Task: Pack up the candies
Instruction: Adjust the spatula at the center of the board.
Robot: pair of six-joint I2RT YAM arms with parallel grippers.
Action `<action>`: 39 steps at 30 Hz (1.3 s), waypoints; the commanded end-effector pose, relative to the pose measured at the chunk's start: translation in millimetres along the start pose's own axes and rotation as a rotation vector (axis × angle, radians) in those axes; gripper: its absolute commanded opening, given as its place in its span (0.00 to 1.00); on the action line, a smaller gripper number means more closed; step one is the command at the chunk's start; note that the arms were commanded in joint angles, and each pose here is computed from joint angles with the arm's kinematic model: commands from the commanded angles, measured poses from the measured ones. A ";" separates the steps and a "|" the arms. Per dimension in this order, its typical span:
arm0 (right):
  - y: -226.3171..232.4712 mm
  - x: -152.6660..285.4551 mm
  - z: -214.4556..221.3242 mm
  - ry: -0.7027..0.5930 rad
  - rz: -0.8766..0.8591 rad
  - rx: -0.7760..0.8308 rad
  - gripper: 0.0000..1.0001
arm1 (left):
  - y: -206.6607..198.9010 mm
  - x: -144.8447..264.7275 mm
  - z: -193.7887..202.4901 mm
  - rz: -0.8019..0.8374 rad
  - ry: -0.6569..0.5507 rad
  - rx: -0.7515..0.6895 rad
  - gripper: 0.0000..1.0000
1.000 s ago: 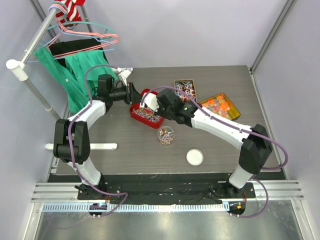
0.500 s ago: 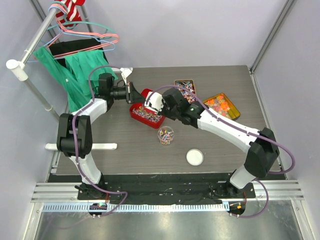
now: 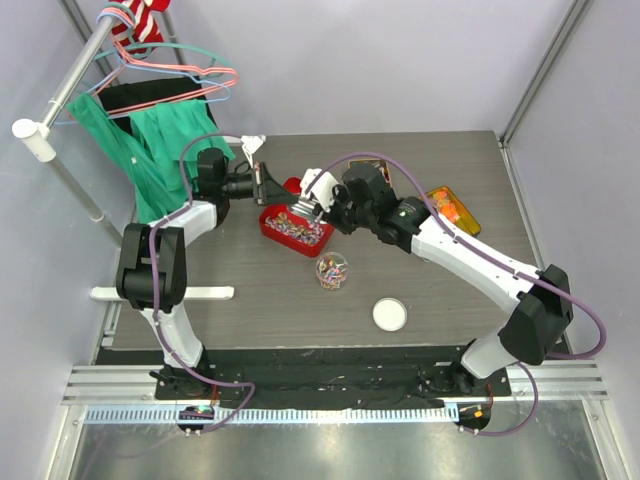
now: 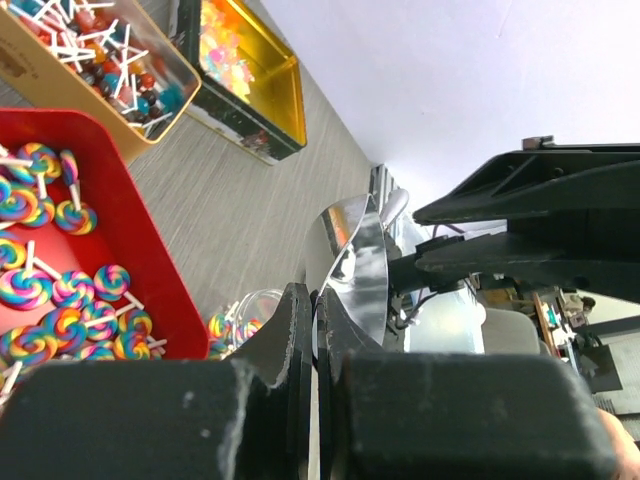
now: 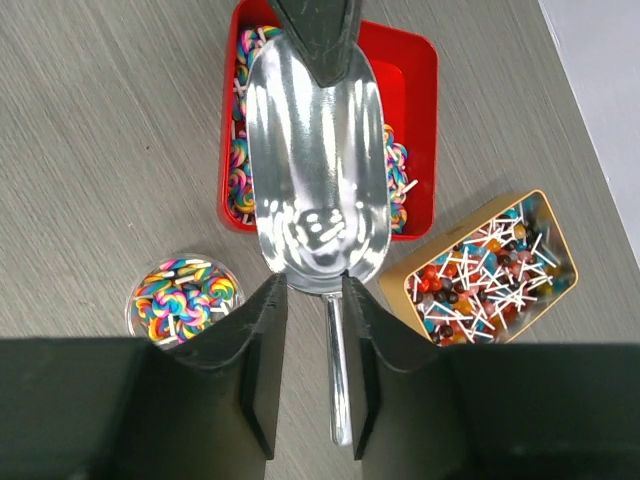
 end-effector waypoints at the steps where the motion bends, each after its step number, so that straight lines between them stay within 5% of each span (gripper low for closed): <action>1: -5.7 10.7 -11.4 -0.067 0.003 0.021 0.35 | -11.0 -1.0 -4.2 0.074 0.016 -0.036 0.00; 12: -20.4 27.4 1.3 -0.068 -0.014 0.044 0.43 | -13.8 -0.1 -4.6 0.139 0.042 -0.029 0.00; 39: -15.2 -3.7 4.9 -0.076 -0.099 0.012 0.32 | -11.4 -1.9 -4.7 0.154 0.030 -0.009 0.00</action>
Point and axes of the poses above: each gripper's point midway between its finger pads, its own x axis back along the fingers, its own y axis along the line the jaws close on, z = x × y, the point moved 10 cm from there along x, back along the fingers, and after that the axes turned 5 degrees about x, right-handed, at the moved point
